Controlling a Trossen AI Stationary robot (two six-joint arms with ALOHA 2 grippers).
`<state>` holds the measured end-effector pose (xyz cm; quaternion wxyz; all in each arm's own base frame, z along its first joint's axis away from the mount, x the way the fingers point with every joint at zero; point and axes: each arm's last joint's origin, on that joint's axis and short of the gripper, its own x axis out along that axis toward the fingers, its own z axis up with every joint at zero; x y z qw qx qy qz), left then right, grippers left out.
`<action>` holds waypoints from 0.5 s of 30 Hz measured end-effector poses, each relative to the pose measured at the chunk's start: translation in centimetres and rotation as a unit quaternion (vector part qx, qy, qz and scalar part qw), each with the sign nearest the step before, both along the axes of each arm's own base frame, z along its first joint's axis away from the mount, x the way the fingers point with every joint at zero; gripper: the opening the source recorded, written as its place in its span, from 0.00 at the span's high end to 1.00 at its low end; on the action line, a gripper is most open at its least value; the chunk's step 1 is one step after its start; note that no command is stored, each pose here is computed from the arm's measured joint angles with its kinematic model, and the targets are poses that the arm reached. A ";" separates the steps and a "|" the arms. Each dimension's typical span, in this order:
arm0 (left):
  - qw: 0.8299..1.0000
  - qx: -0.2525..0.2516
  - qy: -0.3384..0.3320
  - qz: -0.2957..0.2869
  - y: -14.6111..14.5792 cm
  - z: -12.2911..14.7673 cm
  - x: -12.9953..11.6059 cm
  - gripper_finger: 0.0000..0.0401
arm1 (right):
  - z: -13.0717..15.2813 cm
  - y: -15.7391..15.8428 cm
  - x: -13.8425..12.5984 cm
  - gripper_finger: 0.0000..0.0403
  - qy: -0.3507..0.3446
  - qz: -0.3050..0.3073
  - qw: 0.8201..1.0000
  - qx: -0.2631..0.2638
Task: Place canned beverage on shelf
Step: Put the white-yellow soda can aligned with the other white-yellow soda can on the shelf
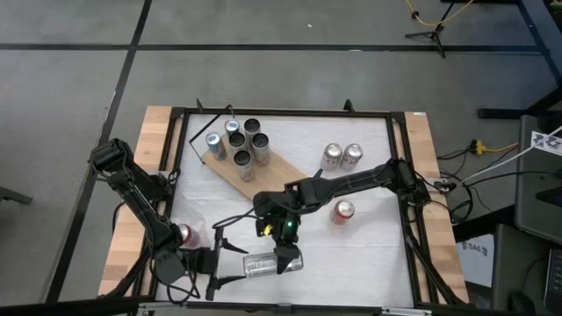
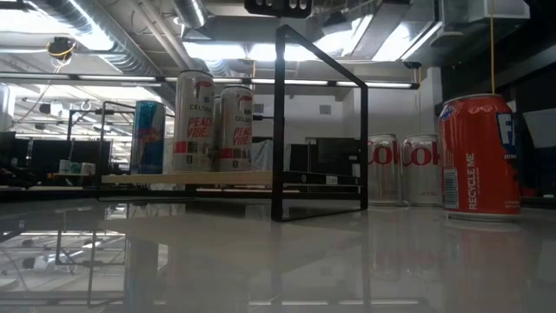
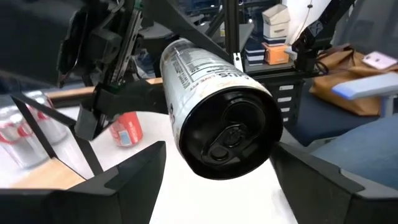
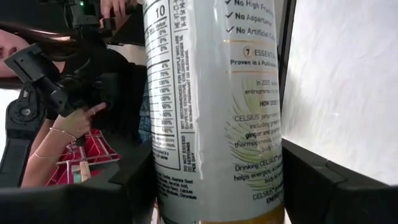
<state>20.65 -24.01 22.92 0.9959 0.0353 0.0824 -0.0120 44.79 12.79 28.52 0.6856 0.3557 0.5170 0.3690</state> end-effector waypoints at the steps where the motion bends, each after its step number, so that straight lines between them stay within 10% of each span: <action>1: 1.000 0.011 -0.001 -0.002 -0.1 0.0 -0.1 0.27 | 0.0 0.0 0.0 0.36 0.000 0.000 1.000 0.000; 15: 0.999 0.049 -0.001 -0.009 0.0 0.0 0.0 0.27 | 0.0 0.0 0.0 0.36 -0.001 -0.002 1.000 -0.002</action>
